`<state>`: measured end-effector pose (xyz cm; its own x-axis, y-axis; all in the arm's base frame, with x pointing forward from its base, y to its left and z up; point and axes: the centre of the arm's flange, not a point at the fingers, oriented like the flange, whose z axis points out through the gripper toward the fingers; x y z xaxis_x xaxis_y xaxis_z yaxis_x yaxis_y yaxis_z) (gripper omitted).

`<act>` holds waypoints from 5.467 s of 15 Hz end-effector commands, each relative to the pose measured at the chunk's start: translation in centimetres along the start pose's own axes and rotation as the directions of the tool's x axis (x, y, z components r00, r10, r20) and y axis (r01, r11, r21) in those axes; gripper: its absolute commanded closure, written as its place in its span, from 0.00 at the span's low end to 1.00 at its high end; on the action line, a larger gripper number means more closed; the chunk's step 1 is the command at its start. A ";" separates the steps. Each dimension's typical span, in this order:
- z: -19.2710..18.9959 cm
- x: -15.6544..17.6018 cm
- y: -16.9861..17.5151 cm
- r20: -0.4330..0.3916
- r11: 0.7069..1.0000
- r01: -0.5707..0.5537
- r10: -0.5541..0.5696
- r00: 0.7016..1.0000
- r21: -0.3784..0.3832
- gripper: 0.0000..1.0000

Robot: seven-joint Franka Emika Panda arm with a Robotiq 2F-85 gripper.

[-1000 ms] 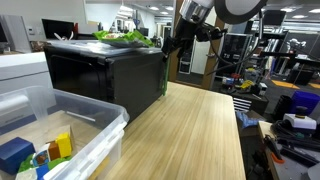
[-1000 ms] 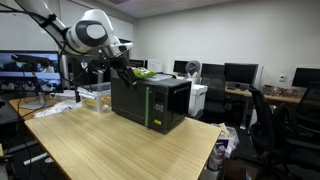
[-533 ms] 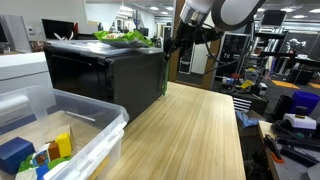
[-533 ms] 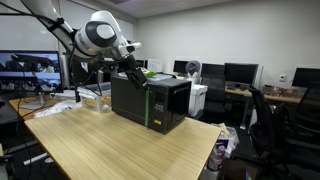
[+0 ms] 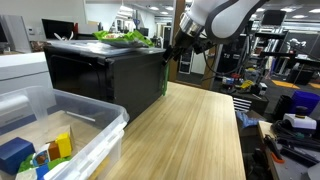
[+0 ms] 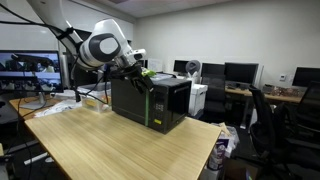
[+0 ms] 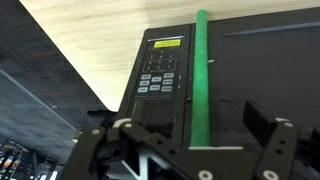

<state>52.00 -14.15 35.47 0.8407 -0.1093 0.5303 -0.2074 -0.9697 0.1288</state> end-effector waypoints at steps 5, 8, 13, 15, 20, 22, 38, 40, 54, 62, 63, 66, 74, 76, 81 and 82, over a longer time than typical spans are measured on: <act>1.0 0.9 -0.6 -0.094 0.984 0.161 -0.153 0.984 0.080 0.47; 0.5 1.0 -0.3 -0.111 0.978 0.193 -0.184 0.977 0.076 0.68; 0.3 0.9 0.4 -0.093 0.976 0.205 -0.199 0.976 0.067 0.91; 0.1 1.0 0.0 -0.070 0.983 0.175 -0.171 0.983 0.053 0.91; -1.4 -0.2 -0.6 -0.036 0.993 0.104 -0.106 0.994 -0.046 0.91; -4.0 -2.6 -1.0 -0.016 0.991 0.104 -0.106 0.994 -0.079 0.91; -14.8 -6.3 -8.2 0.160 0.964 -0.056 0.100 0.982 -0.260 0.11; -14.8 -4.6 -8.0 0.111 0.953 -0.105 0.141 0.984 -0.283 0.00; -3.2 -2.3 -0.9 0.056 0.859 -0.244 0.300 0.952 -0.450 0.97; -2.6 -2.5 -5.2 0.447 0.947 -0.243 0.314 0.838 -0.210 0.97; -5.6 -3.5 -8.0 0.519 0.965 -0.229 0.262 0.814 -0.128 0.97; -11.0 -4.9 -13.4 0.597 0.983 -0.181 0.127 0.792 0.030 0.97; -18.6 -7.9 -21.8 0.468 0.990 0.074 -0.123 0.875 0.121 0.98; -16.3 -7.1 -20.4 0.392 0.996 0.089 -0.088 0.916 0.015 0.98; -11.6 -7.5 -16.9 0.269 0.970 0.115 -0.055 0.961 -0.213 0.98; -11.7 -8.0 -17.2 0.335 0.977 0.125 -0.061 0.940 -0.173 0.98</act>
<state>43.20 5.72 40.69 0.9634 -0.0942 0.2510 -0.1747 -0.9307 0.3213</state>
